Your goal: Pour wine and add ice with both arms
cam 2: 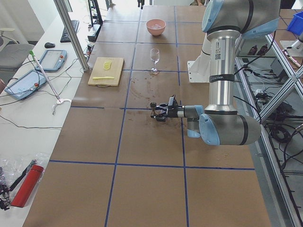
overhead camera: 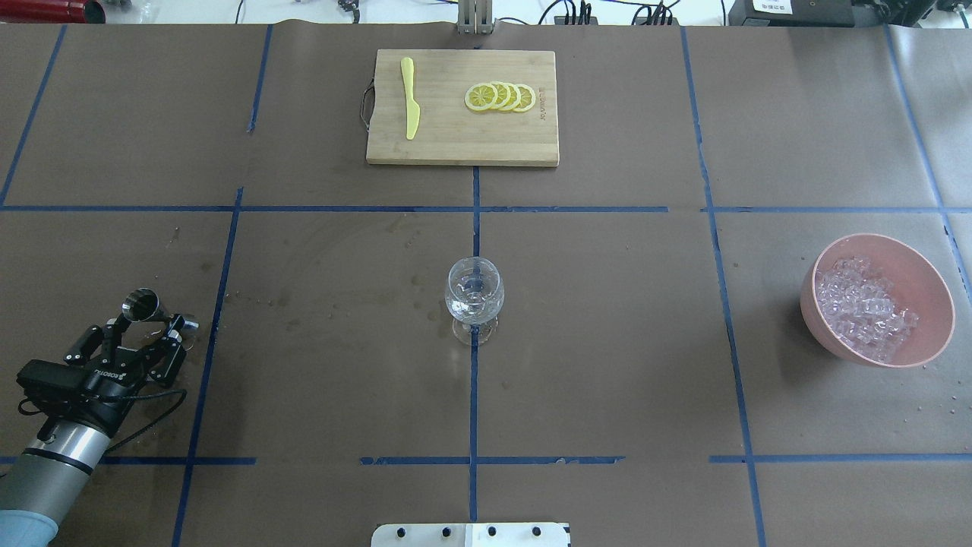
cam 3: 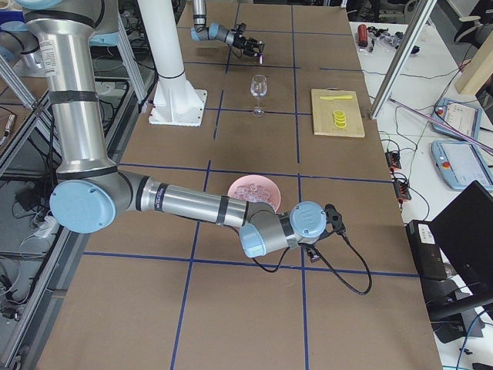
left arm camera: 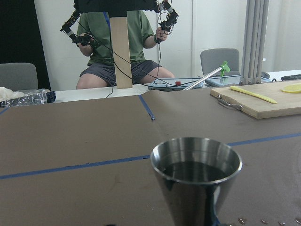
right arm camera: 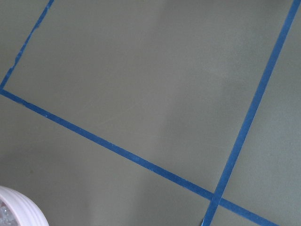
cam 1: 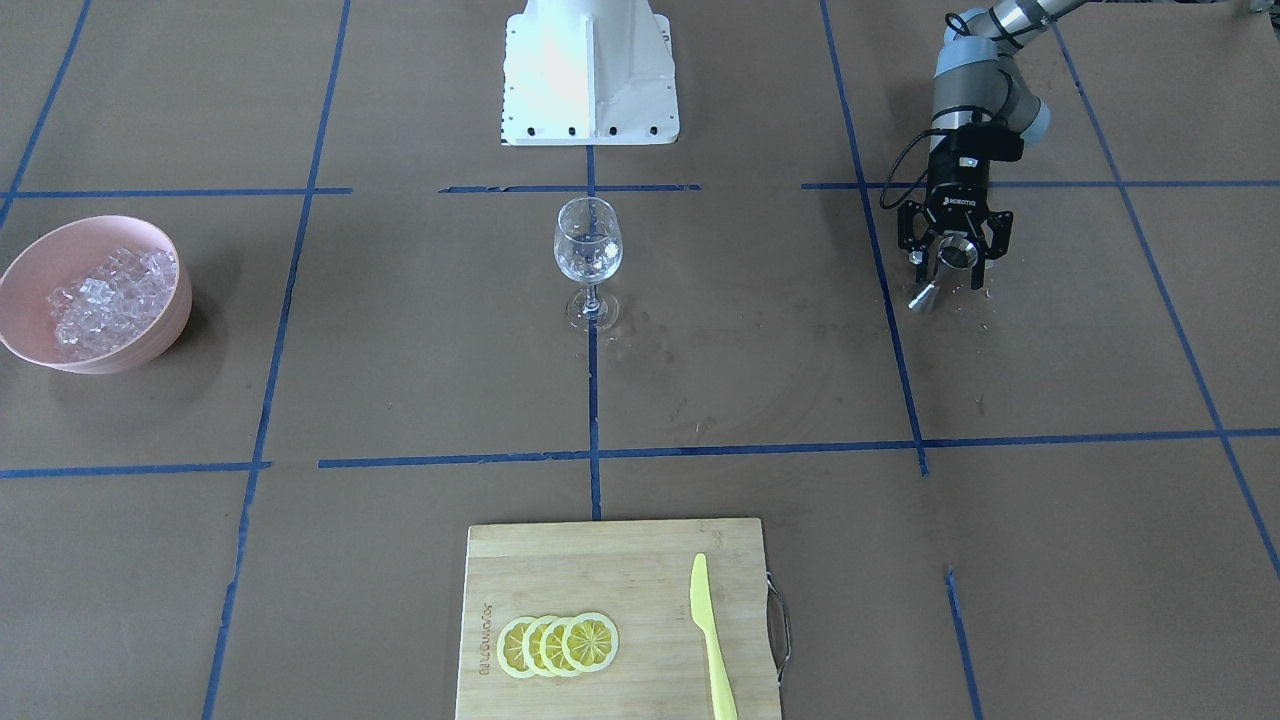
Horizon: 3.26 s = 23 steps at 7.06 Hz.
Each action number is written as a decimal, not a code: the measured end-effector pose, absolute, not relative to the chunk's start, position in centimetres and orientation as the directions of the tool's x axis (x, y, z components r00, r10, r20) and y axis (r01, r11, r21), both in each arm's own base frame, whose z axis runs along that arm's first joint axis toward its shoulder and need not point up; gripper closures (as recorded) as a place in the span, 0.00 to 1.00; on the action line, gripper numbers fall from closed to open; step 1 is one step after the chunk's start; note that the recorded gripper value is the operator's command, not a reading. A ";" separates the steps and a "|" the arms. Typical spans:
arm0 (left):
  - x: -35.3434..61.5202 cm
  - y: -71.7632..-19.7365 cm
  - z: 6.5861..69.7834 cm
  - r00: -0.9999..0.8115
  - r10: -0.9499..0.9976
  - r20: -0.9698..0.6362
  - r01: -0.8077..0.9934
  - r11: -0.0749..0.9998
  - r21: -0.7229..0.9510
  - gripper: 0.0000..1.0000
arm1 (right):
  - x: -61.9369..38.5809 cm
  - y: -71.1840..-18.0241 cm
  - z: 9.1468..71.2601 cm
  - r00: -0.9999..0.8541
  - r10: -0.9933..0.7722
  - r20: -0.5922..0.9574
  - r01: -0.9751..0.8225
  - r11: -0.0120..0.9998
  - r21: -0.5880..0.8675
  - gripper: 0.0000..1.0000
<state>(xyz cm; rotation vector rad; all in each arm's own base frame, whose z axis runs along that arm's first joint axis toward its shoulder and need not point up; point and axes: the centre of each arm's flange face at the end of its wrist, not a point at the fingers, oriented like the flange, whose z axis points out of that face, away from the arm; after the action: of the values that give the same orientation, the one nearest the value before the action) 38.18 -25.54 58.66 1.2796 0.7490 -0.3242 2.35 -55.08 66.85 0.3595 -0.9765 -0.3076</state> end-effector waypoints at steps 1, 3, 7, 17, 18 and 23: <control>38.2 -25.6 58.6 0.725 0.180 -0.665 0.610 0.283 0.740 0.25 | 2.4 -55.1 66.8 0.526 -0.410 0.746 0.092 0.899 0.429 0.00; 38.7 -25.7 58.2 0.719 0.180 -0.671 0.616 0.281 0.736 0.44 | 2.4 -55.1 66.9 0.526 -0.409 0.746 0.092 0.899 0.428 0.00; 39.4 -25.7 57.8 0.703 0.190 -0.685 0.625 0.293 0.723 1.00 | 2.3 -55.1 66.9 0.526 -0.408 0.746 0.092 0.900 0.427 0.00; 43.8 -29.5 35.1 0.732 0.369 -0.574 0.576 0.115 0.809 1.00 | 2.3 -55.0 67.1 0.526 -0.404 0.748 0.091 0.902 0.423 0.00; 44.5 -29.6 31.3 0.743 0.388 -0.545 0.551 0.106 0.828 1.00 | 2.3 -55.0 67.1 0.526 -0.404 0.749 0.091 0.902 0.422 0.00; 45.9 -29.1 23.1 0.727 0.445 -0.523 0.544 0.091 0.834 1.00 | 2.3 -55.0 67.4 0.526 -0.399 0.751 0.092 0.905 0.416 0.00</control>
<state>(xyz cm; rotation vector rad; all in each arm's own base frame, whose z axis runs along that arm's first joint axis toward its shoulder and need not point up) 45.87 -29.06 23.11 1.5350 0.8377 -0.0888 2.31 -54.98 67.42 0.3464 -0.9772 -0.3005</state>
